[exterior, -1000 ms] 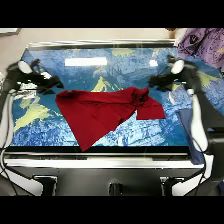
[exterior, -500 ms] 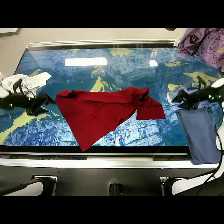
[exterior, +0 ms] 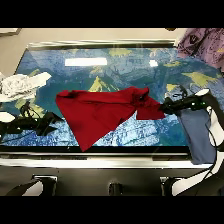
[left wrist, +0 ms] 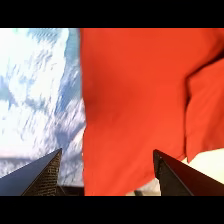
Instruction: Fold the clothes and pants, and hang the long-sleeved shirts on hangers.
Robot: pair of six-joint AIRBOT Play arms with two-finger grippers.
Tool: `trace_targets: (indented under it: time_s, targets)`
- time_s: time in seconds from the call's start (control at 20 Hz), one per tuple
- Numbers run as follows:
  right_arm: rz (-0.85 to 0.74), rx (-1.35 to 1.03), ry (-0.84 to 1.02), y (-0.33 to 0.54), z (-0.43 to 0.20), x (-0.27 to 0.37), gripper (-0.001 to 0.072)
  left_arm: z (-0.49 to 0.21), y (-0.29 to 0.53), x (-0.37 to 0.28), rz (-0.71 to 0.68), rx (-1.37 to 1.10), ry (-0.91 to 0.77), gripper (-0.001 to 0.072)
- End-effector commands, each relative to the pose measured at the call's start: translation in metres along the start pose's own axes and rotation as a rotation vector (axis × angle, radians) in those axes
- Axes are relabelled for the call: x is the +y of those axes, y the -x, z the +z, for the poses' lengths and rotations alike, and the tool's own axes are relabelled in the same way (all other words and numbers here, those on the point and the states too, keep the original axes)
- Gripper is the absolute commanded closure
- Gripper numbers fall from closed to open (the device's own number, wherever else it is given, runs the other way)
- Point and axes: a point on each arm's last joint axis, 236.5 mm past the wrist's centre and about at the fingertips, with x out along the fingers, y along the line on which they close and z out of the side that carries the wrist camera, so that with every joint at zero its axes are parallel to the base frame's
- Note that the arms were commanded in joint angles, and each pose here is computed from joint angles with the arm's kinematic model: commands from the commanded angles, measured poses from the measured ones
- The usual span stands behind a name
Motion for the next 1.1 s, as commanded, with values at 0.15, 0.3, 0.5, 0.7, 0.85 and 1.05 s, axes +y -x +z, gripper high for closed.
trace_targets:
  time_s: [0.15,0.3,0.5,0.7,0.85,1.05]
  targets:
    - [-0.020,0.029,0.053,0.002,-0.012,0.021,0.0682,-0.083,-0.040,0.018,0.048,0.205,-0.024,0.0059]
    - [-0.058,-0.013,0.070,0.023,-0.010,0.028,0.0682,-0.112,-0.060,0.013,0.056,0.247,-0.029,0.0059]
    - [-0.058,-0.071,0.092,0.046,-0.008,0.045,0.0682,-0.136,-0.075,0.001,0.034,0.269,-0.047,0.0059]
    - [-0.053,-0.088,0.110,0.063,-0.013,0.059,0.0682,-0.140,-0.095,-0.007,0.030,0.243,-0.027,0.0059]
    - [-0.050,-0.104,0.121,0.077,-0.018,0.070,0.0682,-0.146,-0.112,-0.003,0.048,0.268,0.013,0.0404]
    - [-0.008,-0.215,0.136,0.108,-0.014,0.102,0.0682,-0.116,-0.098,-0.048,-0.057,0.206,-0.113,0.0693]
